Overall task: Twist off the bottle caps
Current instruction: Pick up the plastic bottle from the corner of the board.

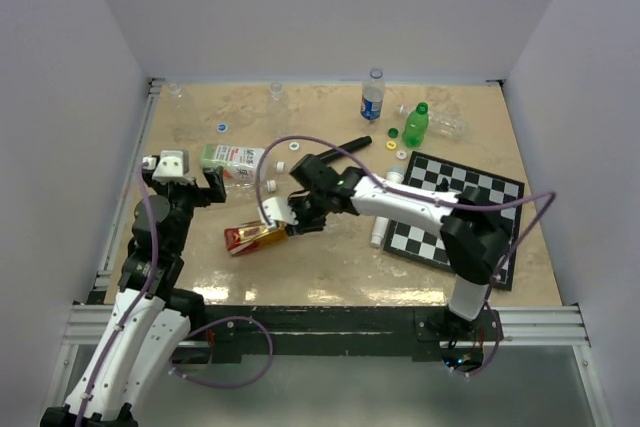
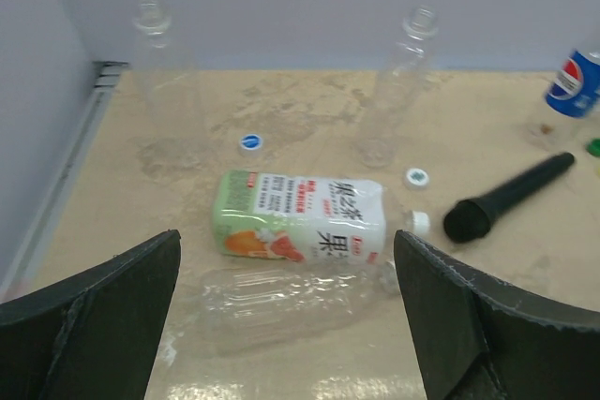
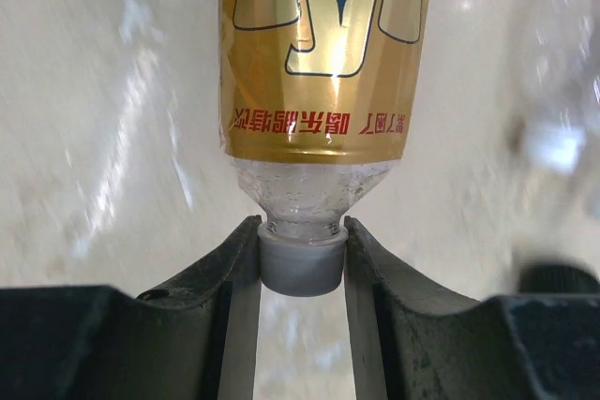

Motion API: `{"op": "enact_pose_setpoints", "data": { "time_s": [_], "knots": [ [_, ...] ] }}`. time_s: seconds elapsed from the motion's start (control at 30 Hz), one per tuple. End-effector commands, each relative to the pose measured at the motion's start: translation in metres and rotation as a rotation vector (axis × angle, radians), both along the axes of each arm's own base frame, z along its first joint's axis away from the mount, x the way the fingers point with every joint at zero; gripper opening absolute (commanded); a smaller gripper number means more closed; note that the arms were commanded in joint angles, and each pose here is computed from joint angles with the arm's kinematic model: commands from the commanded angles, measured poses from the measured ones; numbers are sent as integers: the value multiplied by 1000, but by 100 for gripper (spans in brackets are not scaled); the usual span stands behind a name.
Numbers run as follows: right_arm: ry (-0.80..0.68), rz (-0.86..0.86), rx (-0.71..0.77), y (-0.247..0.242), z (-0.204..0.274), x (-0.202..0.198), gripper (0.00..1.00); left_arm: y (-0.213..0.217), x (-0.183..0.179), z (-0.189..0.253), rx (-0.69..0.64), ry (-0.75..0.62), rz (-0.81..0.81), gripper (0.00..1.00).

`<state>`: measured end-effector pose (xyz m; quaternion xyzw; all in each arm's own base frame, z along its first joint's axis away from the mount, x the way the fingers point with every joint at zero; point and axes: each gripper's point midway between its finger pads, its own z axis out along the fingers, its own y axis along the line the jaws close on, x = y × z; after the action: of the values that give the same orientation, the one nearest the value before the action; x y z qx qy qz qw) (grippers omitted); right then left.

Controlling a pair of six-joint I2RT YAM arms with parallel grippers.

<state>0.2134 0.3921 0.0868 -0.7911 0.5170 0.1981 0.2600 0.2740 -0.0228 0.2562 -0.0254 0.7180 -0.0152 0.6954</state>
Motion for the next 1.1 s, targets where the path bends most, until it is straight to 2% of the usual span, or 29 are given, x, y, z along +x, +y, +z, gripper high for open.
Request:
{"op": "enact_pose_setpoints", "data": {
  "time_s": [0.0,0.23,0.4,0.63,0.77,1.07],
  "knots": [
    [-53,24,5,-52,24,5,5,-64,0,14,12,-29,-363,100],
    [-128,-55,59,-112,62,28,5,-133,-10,12,-20,46,-779,100],
    [-216,-99,54,-135,73,28,6,-166,-16,6,-93,153,-992,100],
    [-318,-115,65,-155,94,25,6,-206,-34,-30,-140,369,-1189,100],
    [-335,-119,59,-162,97,21,6,-224,-48,-52,-120,471,-1261,99],
    [-333,-95,47,-168,98,13,6,-241,-71,-67,-120,539,-1384,99]
  ]
}}
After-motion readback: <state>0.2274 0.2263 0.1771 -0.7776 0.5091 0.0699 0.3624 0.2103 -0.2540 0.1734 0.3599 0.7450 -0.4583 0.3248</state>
